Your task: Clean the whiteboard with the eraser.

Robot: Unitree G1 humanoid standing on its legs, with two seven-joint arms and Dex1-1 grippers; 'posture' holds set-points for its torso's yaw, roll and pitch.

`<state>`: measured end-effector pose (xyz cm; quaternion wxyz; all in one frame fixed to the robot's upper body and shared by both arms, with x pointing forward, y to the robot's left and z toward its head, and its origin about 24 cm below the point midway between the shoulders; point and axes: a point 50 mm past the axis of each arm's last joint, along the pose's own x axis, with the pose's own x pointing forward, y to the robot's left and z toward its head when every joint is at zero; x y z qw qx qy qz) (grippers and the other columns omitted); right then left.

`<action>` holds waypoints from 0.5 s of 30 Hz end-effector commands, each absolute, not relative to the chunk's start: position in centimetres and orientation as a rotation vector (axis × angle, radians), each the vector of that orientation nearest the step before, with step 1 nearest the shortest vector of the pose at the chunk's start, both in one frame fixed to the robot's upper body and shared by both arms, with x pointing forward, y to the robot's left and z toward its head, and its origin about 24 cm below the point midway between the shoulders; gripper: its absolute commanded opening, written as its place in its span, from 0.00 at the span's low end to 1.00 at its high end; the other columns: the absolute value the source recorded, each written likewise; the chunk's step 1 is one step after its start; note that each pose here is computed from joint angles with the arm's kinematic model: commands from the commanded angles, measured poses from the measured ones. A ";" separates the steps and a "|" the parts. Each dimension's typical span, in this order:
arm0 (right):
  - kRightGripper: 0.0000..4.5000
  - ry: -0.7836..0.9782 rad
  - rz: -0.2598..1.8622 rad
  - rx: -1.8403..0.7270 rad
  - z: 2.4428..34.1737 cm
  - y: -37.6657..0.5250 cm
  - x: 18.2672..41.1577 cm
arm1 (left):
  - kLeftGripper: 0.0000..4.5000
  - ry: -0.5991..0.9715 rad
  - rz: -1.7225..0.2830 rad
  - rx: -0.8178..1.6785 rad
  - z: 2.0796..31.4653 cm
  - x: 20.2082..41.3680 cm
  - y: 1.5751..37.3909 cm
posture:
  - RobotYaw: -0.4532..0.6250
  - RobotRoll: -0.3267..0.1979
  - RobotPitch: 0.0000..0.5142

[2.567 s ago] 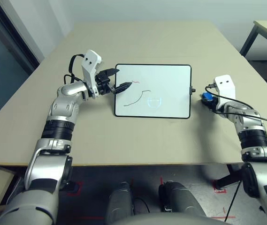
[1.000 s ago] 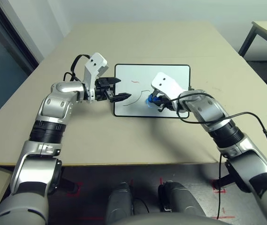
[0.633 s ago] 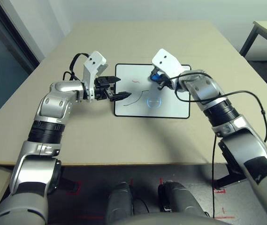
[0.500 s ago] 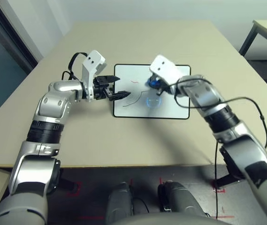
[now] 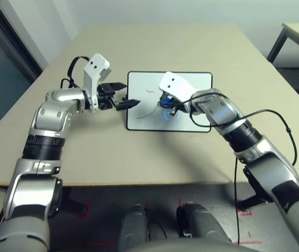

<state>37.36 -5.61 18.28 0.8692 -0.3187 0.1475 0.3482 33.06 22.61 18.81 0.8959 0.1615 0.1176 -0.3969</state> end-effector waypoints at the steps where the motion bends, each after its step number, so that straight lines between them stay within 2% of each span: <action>1: 0.13 0.392 0.786 -0.692 15.7 -5.6 36.1 | 1.00 0.249 -0.807 0.326 18.8 32.7 23.1 | 0.39 0.62 0.11; 6: 0.13 0.486 0.881 -0.736 13.2 -5.8 33.1 | 1.00 0.253 -0.794 0.327 18.9 32.6 23.5 | 0.39 0.62 0.11; 8: 0.13 0.503 0.897 -0.745 12.7 -5.8 32.6 | 1.00 0.254 -0.791 0.327 18.9 32.7 23.6 | 0.39 0.62 0.11; 11: 0.13 0.483 0.873 -0.750 13.1 -5.6 33.4 | 1.00 0.253 -0.788 0.328 19.0 32.8 23.6 | 0.39 0.62 0.11; 15: 0.13 0.389 0.800 -0.734 15.6 -5.0 35.9 | 1.00 0.251 -0.788 0.328 19.0 32.8 23.6 | 0.40 0.62 0.11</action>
